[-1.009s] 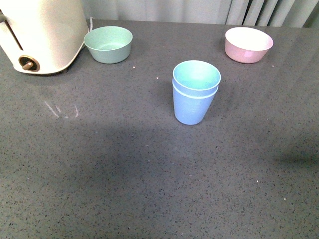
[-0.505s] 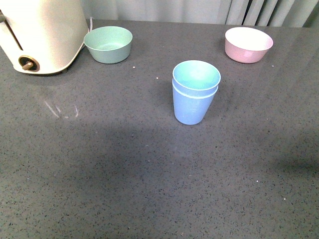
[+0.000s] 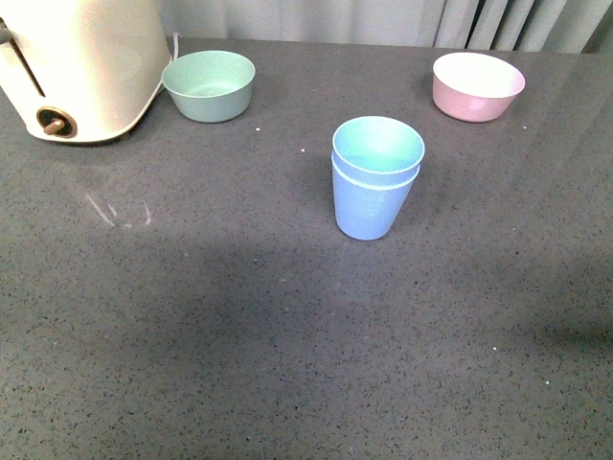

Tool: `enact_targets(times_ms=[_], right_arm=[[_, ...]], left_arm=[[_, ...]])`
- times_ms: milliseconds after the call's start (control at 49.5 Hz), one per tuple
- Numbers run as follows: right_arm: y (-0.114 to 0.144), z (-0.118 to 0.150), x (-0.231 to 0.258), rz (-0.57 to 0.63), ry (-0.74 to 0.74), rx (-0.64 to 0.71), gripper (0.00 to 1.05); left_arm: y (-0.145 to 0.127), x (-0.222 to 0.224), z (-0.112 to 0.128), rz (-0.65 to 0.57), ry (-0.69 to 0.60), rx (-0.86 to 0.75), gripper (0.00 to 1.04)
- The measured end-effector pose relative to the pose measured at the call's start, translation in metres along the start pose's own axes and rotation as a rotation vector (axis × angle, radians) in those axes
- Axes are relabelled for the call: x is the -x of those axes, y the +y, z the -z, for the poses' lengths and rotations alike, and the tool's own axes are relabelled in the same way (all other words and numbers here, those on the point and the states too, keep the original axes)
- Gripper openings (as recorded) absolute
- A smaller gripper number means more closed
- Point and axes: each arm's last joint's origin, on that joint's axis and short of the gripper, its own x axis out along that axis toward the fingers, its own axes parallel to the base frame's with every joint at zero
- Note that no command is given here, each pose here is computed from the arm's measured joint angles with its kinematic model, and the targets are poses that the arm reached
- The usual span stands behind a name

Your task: Stack blue cups with both arms

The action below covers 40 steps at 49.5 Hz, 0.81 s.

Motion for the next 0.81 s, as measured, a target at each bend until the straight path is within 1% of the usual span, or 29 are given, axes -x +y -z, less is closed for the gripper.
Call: enact_targets(times_ms=[61,121,141,202,303,323,485,545,585,646,808], right_arm=[[0.0000,0.0000,0.0000,0.000,0.000,0.000,0.02],[0.0000,0.0000,0.0000,0.000,0.000,0.000,0.13],[0.0000,0.0000,0.0000,0.000,0.000,0.000,0.15],[0.0000,0.0000,0.0000,0.000,0.000,0.000,0.25],[0.0000,0.0000,0.0000,0.000,0.000,0.000,0.48],[0.0000,0.0000,0.0000,0.000,0.000,0.000,0.50],[0.0000,-0.0001,0.0001,0.000,-0.001,0.000,0.85],[0.0000,-0.0001,0.0001,0.000,-0.001,0.000,0.95],[0.0000,-0.0001,0.0001,0.000,-0.001,-0.001,0.97],[0.0000,-0.0001,0.0001,0.000,-0.001,-0.001,0.95],[0.0000,-0.0001,0.0001,0.000,-0.001,-0.001,0.96]], left_arm=[[0.0000,0.0000,0.0000,0.000,0.000,0.000,0.96],[0.0000,0.0000,0.0000,0.000,0.000,0.000,0.96],[0.0000,0.0000,-0.0001,0.000,-0.001,0.000,0.96],[0.0000,0.0000,0.0000,0.000,0.000,0.000,0.96],[0.0000,0.0000,0.0000,0.000,0.000,0.000,0.96],[0.0000,0.0000,0.0000,0.000,0.000,0.000,0.96],[0.0000,0.0000,0.0000,0.000,0.000,0.000,0.96],[0.0000,0.0000,0.0000,0.000,0.000,0.000,0.96],[0.0000,0.0000,0.0000,0.000,0.000,0.000,0.96],[0.0000,0.0000,0.0000,0.000,0.000,0.000,0.96],[0.0000,0.0000,0.0000,0.000,0.000,0.000,0.96]])
